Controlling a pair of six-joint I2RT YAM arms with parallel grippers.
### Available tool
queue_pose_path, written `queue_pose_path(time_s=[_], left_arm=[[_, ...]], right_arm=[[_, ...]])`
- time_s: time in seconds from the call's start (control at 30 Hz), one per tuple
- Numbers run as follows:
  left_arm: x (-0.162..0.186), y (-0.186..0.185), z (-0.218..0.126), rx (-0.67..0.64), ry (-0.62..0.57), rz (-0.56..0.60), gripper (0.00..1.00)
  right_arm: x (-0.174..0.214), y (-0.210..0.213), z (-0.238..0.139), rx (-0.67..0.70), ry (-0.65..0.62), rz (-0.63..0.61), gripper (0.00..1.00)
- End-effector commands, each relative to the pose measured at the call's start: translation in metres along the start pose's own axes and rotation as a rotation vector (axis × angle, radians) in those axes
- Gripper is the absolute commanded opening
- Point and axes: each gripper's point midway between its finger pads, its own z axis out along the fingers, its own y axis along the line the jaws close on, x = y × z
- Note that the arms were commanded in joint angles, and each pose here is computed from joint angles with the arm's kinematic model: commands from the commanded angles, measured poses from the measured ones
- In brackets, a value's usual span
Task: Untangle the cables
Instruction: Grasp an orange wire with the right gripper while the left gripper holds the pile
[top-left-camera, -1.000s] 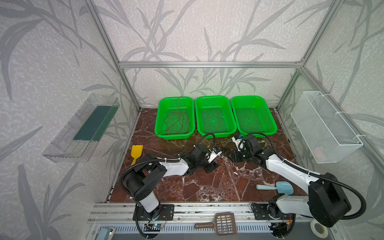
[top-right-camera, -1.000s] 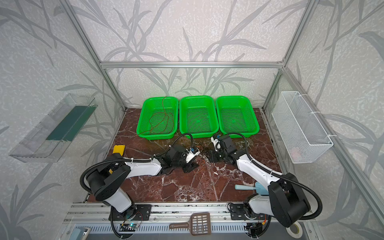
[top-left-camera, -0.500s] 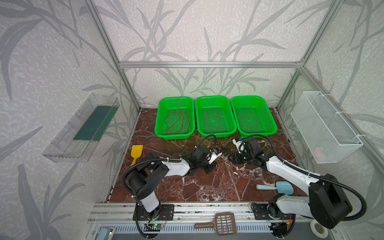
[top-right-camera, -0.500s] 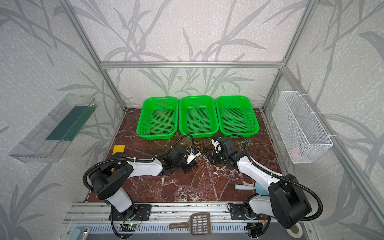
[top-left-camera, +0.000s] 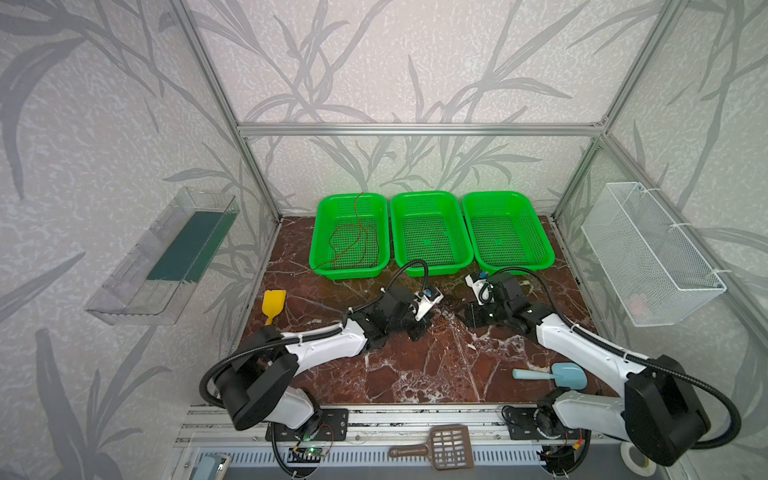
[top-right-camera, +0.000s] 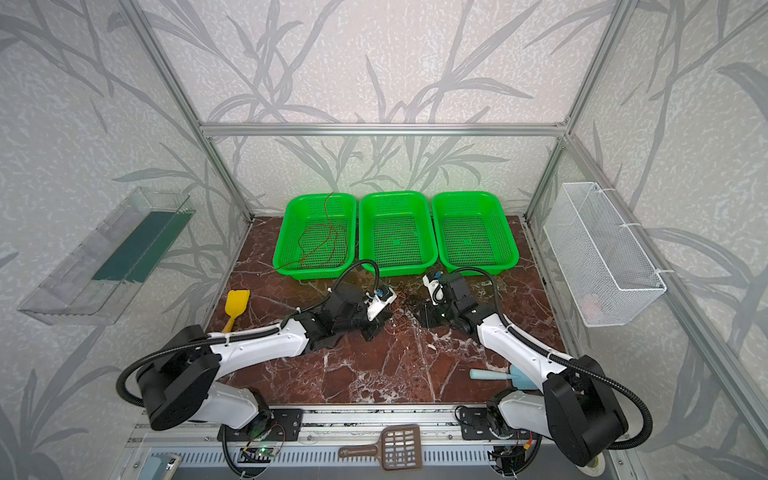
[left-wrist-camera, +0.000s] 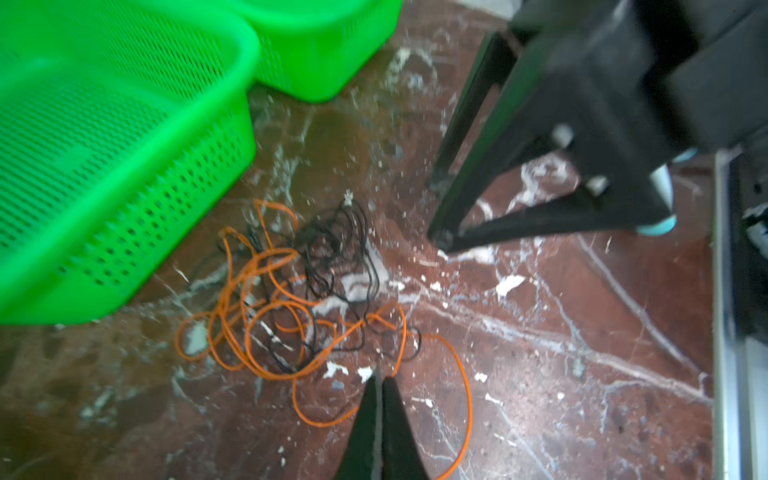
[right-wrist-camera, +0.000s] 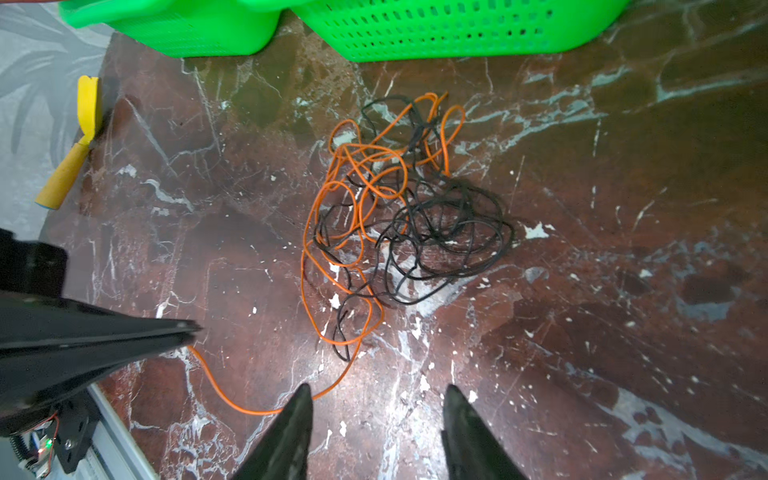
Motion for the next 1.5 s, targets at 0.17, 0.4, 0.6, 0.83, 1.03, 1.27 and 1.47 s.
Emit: queue_pose_path(time_s=[0.17,0.4,0.6,0.83,1.03,1.27,1.47], left_arm=[[-0.106,0.017,-0.054,-0.124,-0.209,0.14,0.0],[-0.176,0.021,-0.08,-0.135,-0.323,0.186,0.0],[-0.205,0.019,-0.09,-0.124,-0.361,0.218,0.0],[-0.217,0.018,-0.093,-0.117,-0.378,0.225,0.0],[-0.22,0.021,-0.092,-0.127,-0.386,0.214,0.0],[-0.219,0.046,-0.095,-0.225,-0.381,0.152,0.0],[-0.199,0.084,-0.126,-0.309,-0.458,-0.033,0.75]], right_arm=[[-0.047,0.057,-0.031,-0.244,-0.225,-0.242,0.69],[-0.063,0.097,-0.062,-0.389,-0.407,-0.431,0.76],[-0.08,0.102,-0.058,-0.351,-0.473,-0.495,0.77],[-0.095,0.12,-0.036,-0.429,-0.417,-0.498,0.72],[-0.088,0.142,-0.027,-0.531,-0.39,-0.523,0.52],[-0.091,0.138,-0.027,-0.504,-0.387,-0.478,0.08],[-0.1,0.136,-0.034,-0.488,-0.381,-0.395,0.0]])
